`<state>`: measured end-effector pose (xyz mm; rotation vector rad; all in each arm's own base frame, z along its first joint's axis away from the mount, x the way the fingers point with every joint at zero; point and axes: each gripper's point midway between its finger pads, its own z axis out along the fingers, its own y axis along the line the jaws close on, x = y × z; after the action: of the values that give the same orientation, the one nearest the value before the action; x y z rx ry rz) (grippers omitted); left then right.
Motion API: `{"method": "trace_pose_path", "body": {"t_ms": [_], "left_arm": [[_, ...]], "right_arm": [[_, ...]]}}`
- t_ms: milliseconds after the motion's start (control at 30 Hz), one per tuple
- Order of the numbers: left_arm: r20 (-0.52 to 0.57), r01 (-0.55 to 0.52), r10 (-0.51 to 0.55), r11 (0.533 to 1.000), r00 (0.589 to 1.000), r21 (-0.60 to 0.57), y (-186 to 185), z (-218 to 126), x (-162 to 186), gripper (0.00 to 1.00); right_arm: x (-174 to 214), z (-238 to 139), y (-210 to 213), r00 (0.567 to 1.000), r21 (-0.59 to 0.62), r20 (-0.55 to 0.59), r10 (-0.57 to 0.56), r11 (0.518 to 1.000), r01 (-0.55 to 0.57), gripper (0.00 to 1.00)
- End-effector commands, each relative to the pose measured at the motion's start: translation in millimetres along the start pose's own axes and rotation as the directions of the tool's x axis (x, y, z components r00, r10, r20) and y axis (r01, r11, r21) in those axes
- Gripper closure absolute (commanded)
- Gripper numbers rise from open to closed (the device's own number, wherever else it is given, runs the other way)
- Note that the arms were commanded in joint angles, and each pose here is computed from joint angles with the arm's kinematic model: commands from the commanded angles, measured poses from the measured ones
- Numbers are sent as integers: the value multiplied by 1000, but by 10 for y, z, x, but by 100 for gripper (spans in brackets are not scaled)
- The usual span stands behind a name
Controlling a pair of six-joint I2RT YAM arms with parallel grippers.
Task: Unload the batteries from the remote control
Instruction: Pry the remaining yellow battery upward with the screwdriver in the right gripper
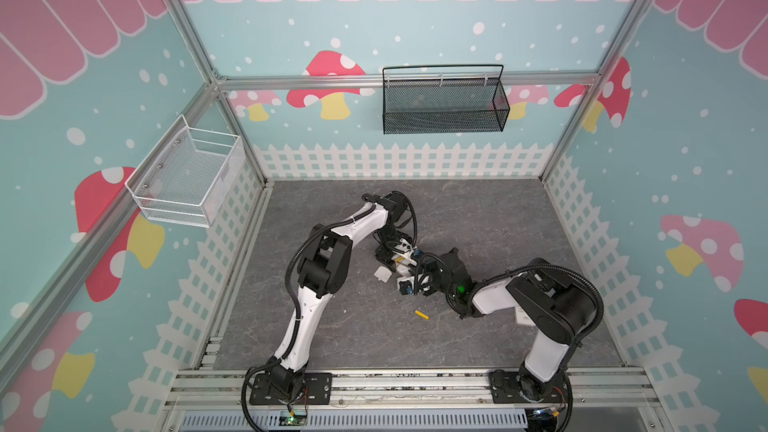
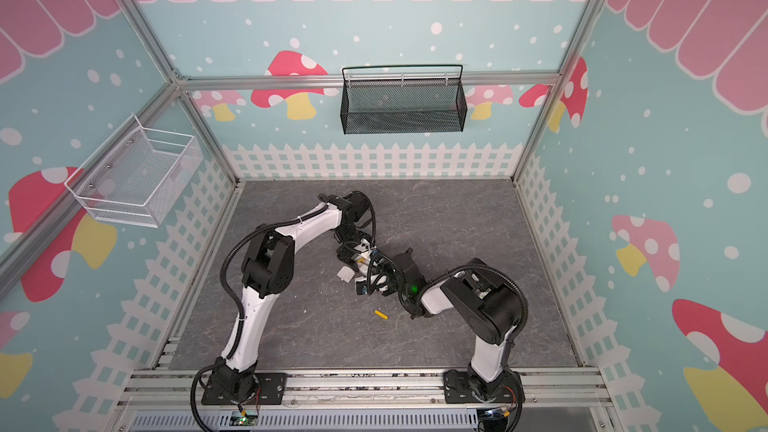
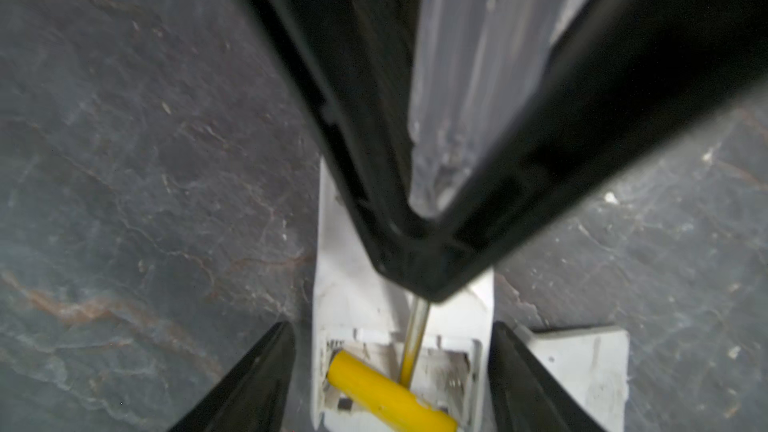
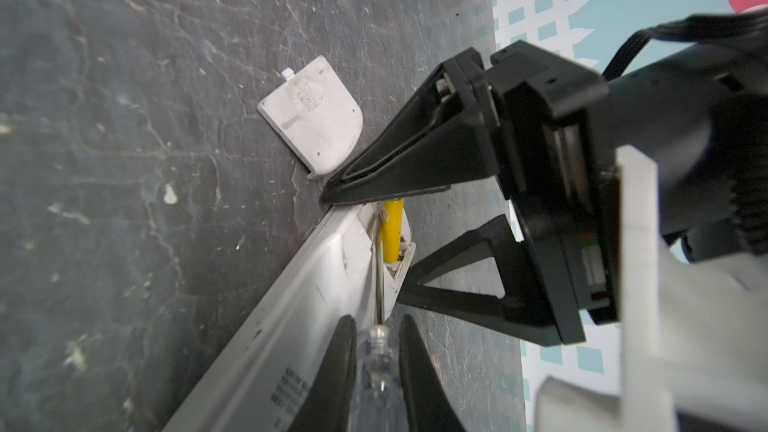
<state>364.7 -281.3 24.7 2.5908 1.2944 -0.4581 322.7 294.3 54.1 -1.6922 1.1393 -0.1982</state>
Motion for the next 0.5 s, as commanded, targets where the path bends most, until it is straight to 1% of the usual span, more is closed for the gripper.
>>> {"method": "trace_pose_path", "body": {"t_ms": [0,100,200,267,367,467], "left_arm": [[37,-12,13,1000,999,-25,-11,-157,-138,17],[28,22,-21,999,999,-46,18,-244,-98,14],[24,48,-47,997,999,-64,23,-323,-55,14],[27,71,-70,995,997,-75,21,-367,-26,15],[30,116,-114,989,993,-88,28,-408,-11,19],[30,132,-130,987,991,-92,14,-371,8,22]], "right_arm": [[57,-9,40,1000,8,-16,24,1000,-24,100],[63,-13,10,999,16,-19,33,999,-32,100],[75,-15,-23,999,26,-16,42,999,-41,100],[86,-8,-45,999,31,-21,46,998,-45,100],[55,-21,-91,998,38,-9,57,998,-56,100],[77,-2,-87,999,35,-12,50,998,-50,100]]}}
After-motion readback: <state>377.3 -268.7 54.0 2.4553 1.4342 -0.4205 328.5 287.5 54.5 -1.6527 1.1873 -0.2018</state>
